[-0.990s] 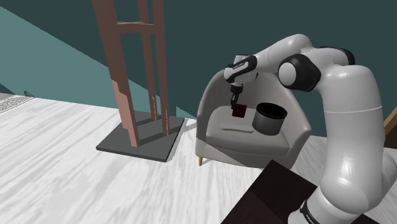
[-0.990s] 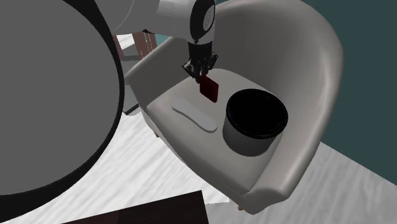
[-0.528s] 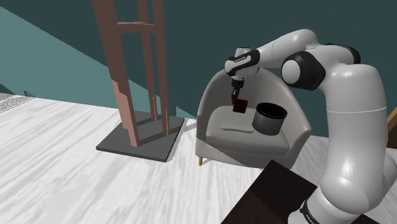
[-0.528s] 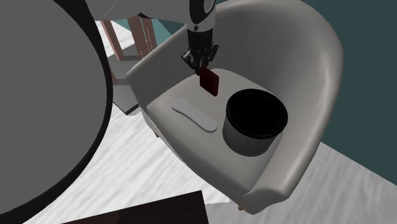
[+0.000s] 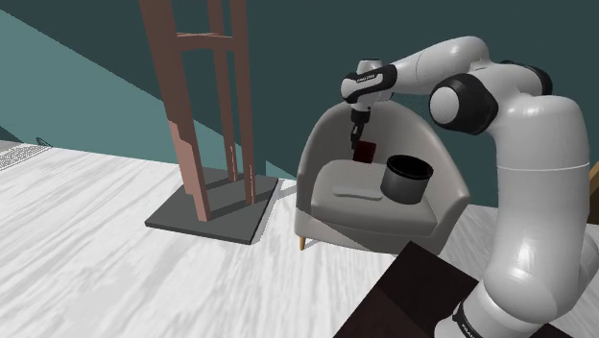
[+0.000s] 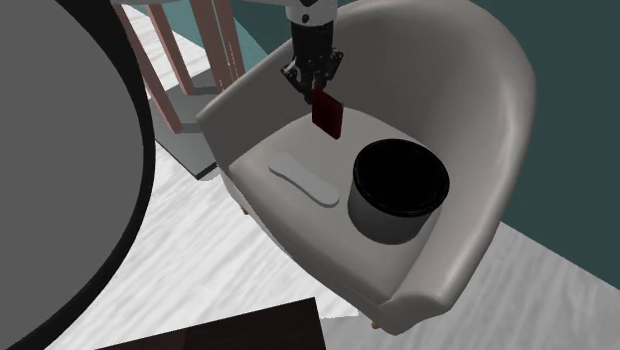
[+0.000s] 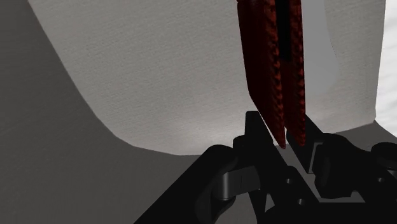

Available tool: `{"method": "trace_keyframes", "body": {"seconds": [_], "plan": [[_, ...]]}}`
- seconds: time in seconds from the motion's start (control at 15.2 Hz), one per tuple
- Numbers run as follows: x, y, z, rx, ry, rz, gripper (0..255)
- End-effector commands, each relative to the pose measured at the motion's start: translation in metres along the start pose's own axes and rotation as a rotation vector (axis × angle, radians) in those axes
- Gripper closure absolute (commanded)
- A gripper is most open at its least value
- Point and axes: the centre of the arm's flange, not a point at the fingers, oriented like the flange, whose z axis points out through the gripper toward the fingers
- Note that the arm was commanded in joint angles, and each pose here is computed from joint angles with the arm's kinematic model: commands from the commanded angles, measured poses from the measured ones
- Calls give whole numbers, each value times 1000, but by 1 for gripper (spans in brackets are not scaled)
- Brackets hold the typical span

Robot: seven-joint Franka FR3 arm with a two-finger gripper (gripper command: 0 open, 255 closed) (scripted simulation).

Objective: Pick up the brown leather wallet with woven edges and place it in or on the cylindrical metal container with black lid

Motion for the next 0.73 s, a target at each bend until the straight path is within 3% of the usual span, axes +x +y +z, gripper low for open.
{"method": "trace_keyframes", "body": {"seconds": [0.0, 0.66], "plan": [[0, 0, -11, 0, 0, 0, 255], [-1, 2, -64, 0, 0, 0, 255]]}}
